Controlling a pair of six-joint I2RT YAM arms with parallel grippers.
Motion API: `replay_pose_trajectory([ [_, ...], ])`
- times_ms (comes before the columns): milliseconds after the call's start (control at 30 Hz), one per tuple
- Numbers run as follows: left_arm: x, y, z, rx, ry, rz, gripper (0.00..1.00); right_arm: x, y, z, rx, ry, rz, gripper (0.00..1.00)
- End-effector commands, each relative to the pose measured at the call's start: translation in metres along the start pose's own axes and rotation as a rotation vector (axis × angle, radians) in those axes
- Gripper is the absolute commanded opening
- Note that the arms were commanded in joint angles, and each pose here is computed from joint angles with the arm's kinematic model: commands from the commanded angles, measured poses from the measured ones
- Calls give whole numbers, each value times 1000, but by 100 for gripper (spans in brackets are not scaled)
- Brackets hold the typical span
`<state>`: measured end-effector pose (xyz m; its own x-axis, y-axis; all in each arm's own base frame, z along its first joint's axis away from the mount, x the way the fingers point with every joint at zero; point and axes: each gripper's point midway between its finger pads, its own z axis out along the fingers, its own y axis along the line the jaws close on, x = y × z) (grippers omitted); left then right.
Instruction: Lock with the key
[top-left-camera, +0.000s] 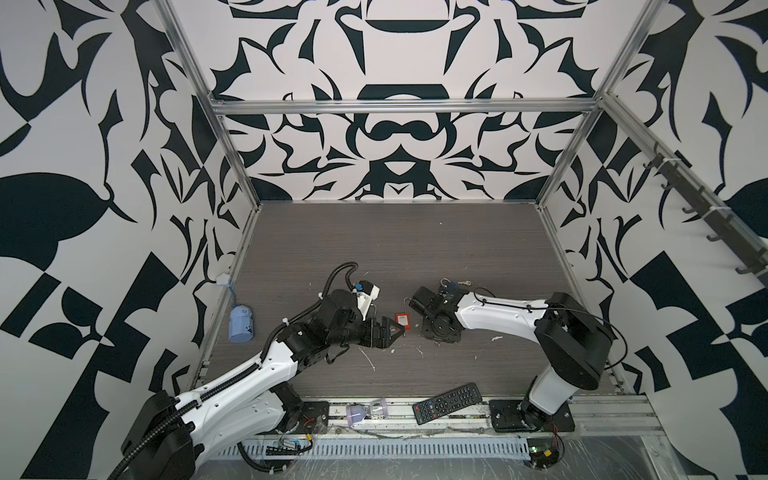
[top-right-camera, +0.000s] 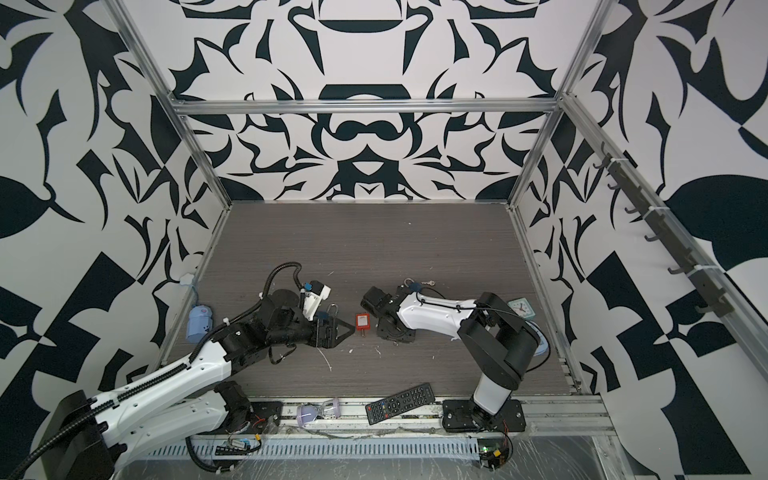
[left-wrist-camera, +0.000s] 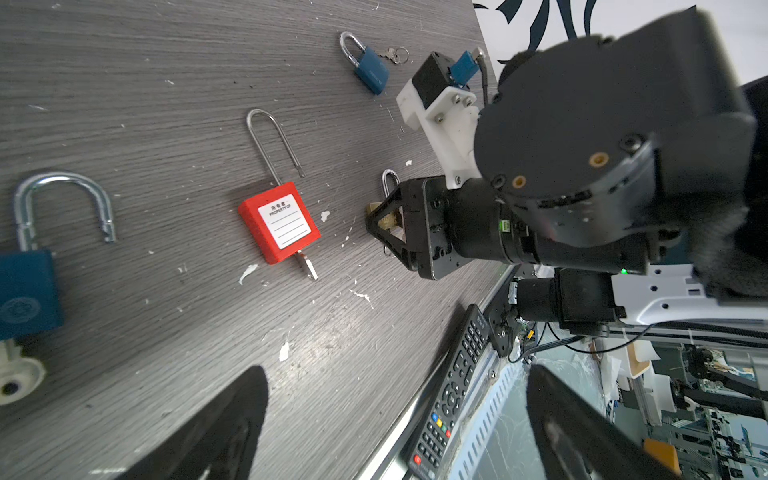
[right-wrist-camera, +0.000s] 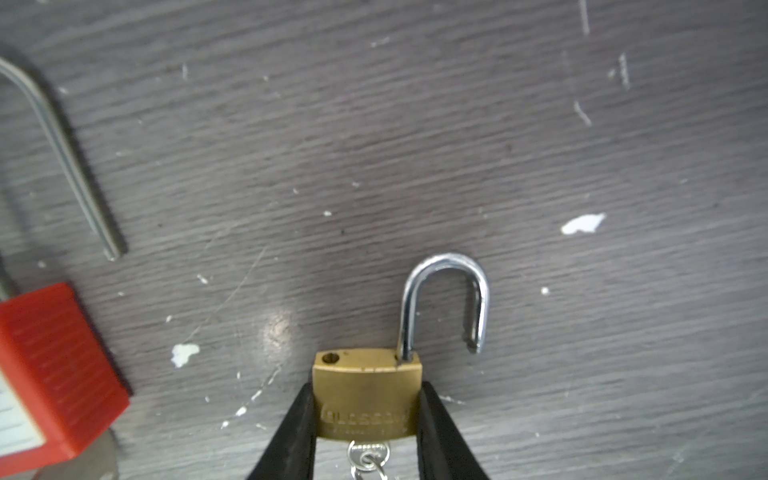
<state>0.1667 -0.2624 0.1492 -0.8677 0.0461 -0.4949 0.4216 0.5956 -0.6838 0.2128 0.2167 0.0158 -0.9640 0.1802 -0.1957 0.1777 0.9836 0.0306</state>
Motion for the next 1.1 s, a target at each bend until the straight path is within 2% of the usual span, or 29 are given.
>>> replay_pose_trajectory([
  [0,-1,-1,-2,0,-5,12,99,2,-5,-2,15,4,-60,31],
  [167,-2,4,-6,-32,-20,22,99,-6,-3,-19,-41,-59,-159,11],
  [333,-10,9,-8,-63,-39,24,99,-19,3,-45,-105,-149,-307,0],
  [667,-31,3,0,-56,-29,18,100,-15,38,-96,-364,-256,-584,0],
  [867,-40,-4,0,-32,-60,0,95,-3,61,-116,-510,-281,-664,0],
  [1067,-39,-2,2,-38,-56,-15,93,7,82,-129,-582,-299,-713,0],
])
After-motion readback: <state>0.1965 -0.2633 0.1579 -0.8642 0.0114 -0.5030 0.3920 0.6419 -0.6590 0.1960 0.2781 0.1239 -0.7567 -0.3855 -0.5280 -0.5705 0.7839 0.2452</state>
